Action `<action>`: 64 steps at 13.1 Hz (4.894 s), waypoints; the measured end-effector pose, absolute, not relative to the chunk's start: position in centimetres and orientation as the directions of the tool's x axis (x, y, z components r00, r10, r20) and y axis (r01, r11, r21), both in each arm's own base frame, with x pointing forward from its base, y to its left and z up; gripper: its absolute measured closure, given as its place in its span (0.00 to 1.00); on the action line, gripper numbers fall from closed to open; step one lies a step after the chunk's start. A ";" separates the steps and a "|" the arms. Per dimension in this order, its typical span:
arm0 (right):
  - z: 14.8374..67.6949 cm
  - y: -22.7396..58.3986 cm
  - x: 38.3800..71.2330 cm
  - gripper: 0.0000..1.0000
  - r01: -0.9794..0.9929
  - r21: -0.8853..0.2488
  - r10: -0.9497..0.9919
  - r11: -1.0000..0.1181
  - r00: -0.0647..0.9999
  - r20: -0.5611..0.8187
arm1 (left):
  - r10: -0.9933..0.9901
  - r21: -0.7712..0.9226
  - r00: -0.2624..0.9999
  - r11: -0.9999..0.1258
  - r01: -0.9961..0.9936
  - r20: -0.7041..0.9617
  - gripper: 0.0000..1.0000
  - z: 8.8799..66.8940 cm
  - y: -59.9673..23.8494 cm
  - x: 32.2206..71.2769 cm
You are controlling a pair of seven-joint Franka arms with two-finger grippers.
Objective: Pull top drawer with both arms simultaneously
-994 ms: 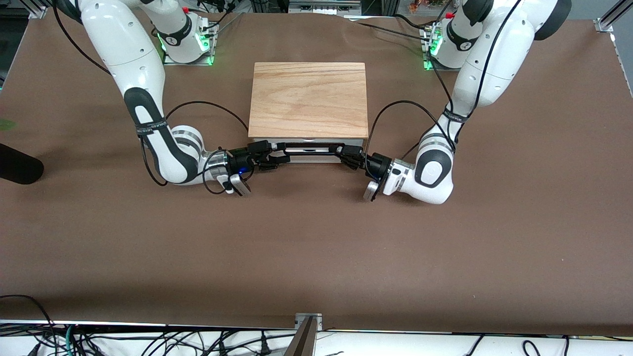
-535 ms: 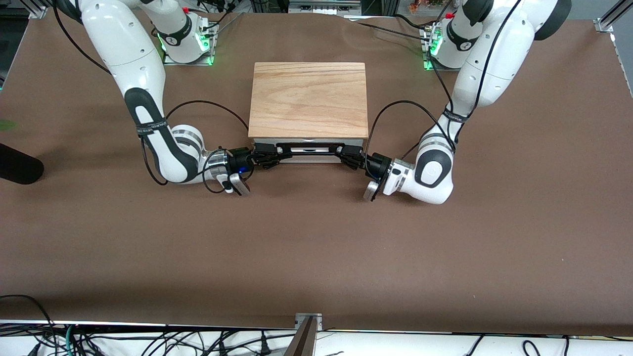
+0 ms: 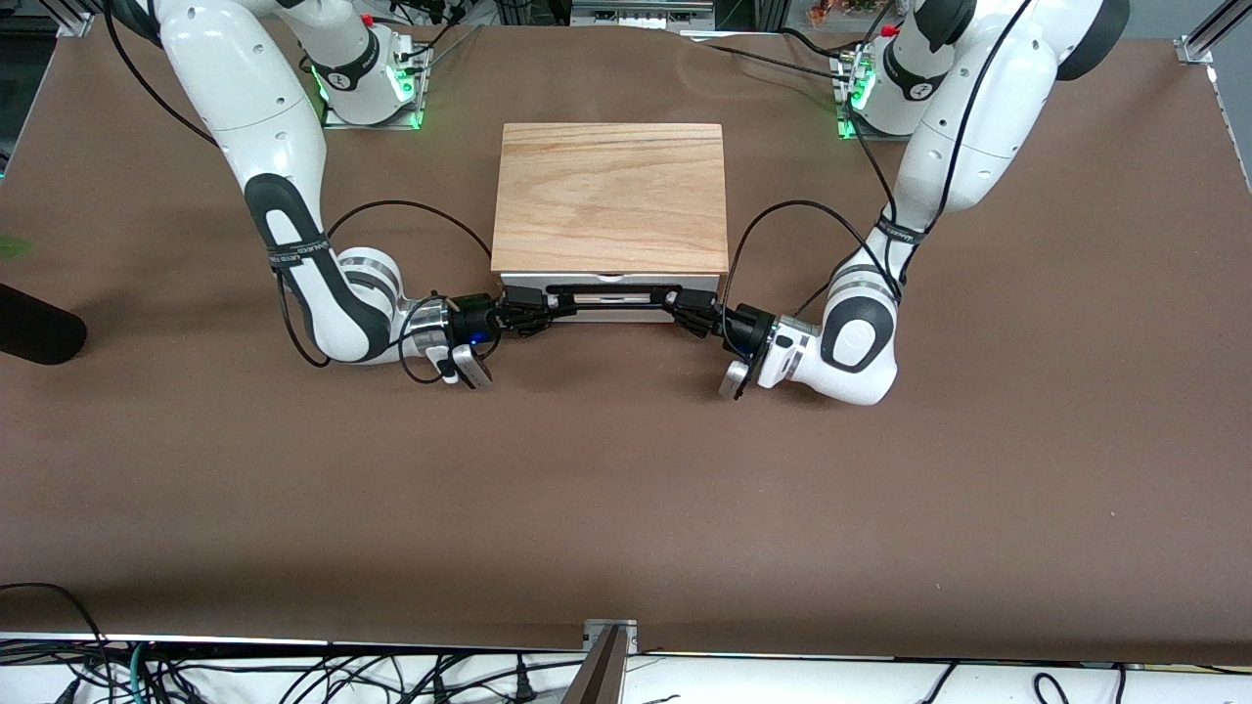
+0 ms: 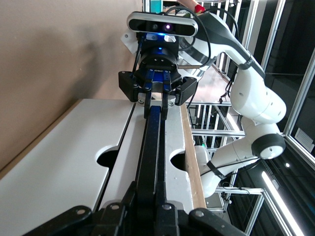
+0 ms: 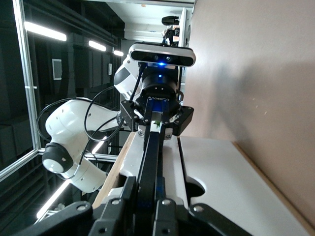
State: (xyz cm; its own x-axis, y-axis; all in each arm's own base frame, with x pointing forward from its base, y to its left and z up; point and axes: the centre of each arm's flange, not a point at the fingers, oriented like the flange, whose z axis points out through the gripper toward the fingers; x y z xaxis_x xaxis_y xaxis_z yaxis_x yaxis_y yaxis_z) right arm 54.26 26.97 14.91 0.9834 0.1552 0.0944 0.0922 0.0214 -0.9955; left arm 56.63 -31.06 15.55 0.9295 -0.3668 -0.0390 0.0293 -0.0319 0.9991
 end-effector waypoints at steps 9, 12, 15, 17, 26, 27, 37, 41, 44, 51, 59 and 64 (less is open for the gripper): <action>16.1 26.3 62.5 0.79 0.119 -0.993 0.071 -0.016 0.991 0.117 | -0.399 0.995 0.911 -0.050 0.087 -0.100 0.82 15.4 -31.9 61.7; 16.2 25.9 64.7 0.79 0.111 -0.994 0.049 -0.019 0.993 0.110 | -0.400 0.994 0.910 -0.068 0.086 -0.106 0.82 15.7 -32.0 62.8; 16.3 25.8 65.1 0.79 0.115 -0.993 0.045 -0.018 0.992 0.115 | -0.402 0.993 0.909 -0.068 0.091 -0.111 0.82 15.7 -32.0 62.9; 16.3 25.9 65.1 0.78 0.115 -0.993 0.046 -0.017 0.992 0.114 | -0.393 0.994 0.913 -0.074 0.084 -0.107 0.82 15.9 -31.9 63.3; 14.1 26.9 61.9 0.61 0.035 -0.999 0.081 -0.006 0.996 0.034 | -0.329 0.992 0.941 -0.116 0.046 -0.082 0.82 17.1 -30.5 66.5; 14.1 26.8 61.9 0.61 0.034 -0.999 0.080 -0.005 0.996 0.033 | -0.329 0.992 0.941 -0.116 0.046 -0.082 0.82 17.1 -30.5 66.5; 14.7 26.9 62.0 0.83 0.030 -0.999 0.073 -0.012 0.997 0.029 | -0.279 0.993 0.956 -0.103 0.063 -0.090 0.14 20.3 -29.0 69.0; 14.5 27.0 62.4 0.82 0.025 -1.000 0.091 -0.009 0.996 0.024 | -0.274 0.991 0.958 -0.118 0.059 -0.089 0.00 20.2 -28.5 69.3; 14.9 27.0 64.2 0.72 0.064 -0.997 0.049 -0.043 0.997 0.062 | -0.297 0.972 0.954 -0.231 -0.034 -0.037 0.00 21.5 -26.6 70.7; 15.6 24.6 66.8 0.00 -0.054 -0.989 -0.012 -0.136 0.999 -0.052 | -0.417 0.753 0.908 -0.583 -0.306 0.046 0.00 33.3 -20.6 72.6; 24.4 18.3 71.7 0.00 -0.163 -0.773 -0.038 -0.613 0.983 -0.177 | -0.481 0.206 0.870 -0.867 -0.453 -0.112 0.00 50.7 -12.4 68.2; 28.1 14.6 72.2 0.00 -0.071 -0.568 -0.003 -0.820 0.993 -0.120 | -0.391 0.053 0.909 -0.921 -0.387 -0.148 0.00 55.9 -10.0 64.1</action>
